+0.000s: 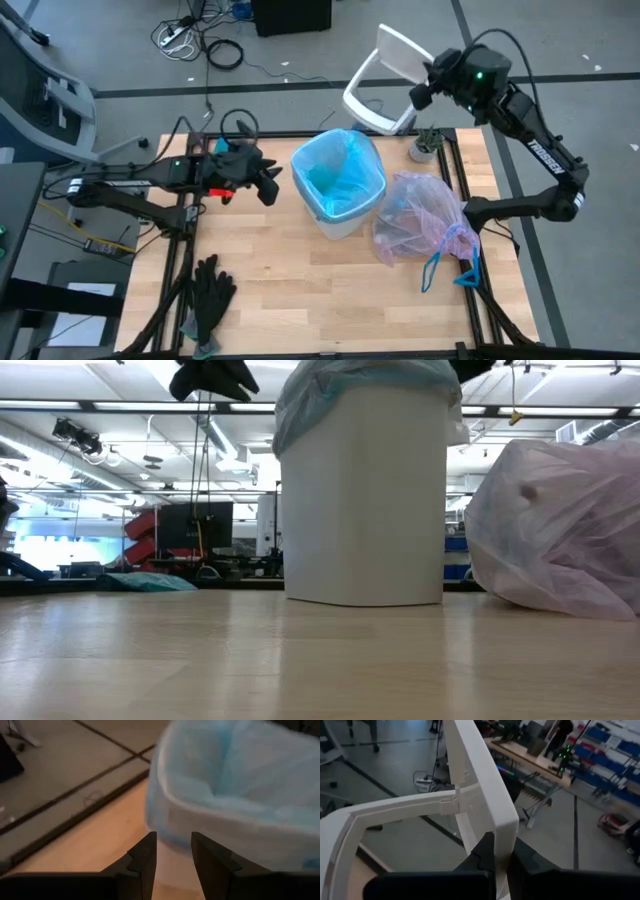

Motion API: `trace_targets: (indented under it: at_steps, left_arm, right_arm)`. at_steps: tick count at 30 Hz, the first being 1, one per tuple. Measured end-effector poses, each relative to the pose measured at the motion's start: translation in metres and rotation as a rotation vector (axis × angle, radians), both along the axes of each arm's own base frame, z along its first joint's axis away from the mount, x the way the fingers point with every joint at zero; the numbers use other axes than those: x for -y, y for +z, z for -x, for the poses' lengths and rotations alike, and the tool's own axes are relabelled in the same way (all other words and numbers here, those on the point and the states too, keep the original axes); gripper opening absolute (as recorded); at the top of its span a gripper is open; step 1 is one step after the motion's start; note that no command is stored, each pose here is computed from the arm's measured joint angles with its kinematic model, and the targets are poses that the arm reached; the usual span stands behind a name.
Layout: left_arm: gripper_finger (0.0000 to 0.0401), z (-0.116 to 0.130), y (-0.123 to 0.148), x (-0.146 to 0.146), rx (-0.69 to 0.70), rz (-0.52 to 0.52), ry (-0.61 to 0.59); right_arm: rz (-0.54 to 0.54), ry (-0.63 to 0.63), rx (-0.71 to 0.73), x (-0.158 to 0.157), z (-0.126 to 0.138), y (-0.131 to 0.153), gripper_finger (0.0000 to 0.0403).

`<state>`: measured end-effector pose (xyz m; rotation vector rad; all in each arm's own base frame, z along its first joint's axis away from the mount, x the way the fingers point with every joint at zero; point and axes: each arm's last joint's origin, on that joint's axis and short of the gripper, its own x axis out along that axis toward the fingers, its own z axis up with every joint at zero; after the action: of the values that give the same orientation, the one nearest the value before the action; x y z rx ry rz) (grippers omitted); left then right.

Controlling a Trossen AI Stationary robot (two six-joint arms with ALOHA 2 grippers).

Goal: Place trash/remove bag and relplace
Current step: Put the white trash bin cover into the top of the trash bin

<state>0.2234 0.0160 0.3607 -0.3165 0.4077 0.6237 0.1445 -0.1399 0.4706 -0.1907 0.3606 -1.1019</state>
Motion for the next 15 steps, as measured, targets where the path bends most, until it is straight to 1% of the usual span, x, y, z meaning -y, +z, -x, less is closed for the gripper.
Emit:
trace_targets:
  at_steps: [5,8,11,15]
  left_arm:
    - [0.0131,-0.006,-0.018,0.013,-0.01,0.043,-0.029]
    - [0.0131,-0.014,-0.029,0.015,-0.005,0.057,-0.03]
    - [0.0131,-0.02,-0.033,0.014,0.046,0.048,-0.031]
    - [0.0131,-0.028,-0.043,0.005,0.039,0.003,-0.022]
  right_arm:
    - [0.041,0.024,-0.005,0.003,-0.002,0.017,0.0013]
    - [0.034,0.059,-0.01,0.003,-0.004,0.022,0.0013]
    - [0.006,0.077,-0.04,0.004,-0.007,0.021,0.0012]
    - [0.003,0.107,-0.036,-0.001,-0.006,0.023,0.0012]
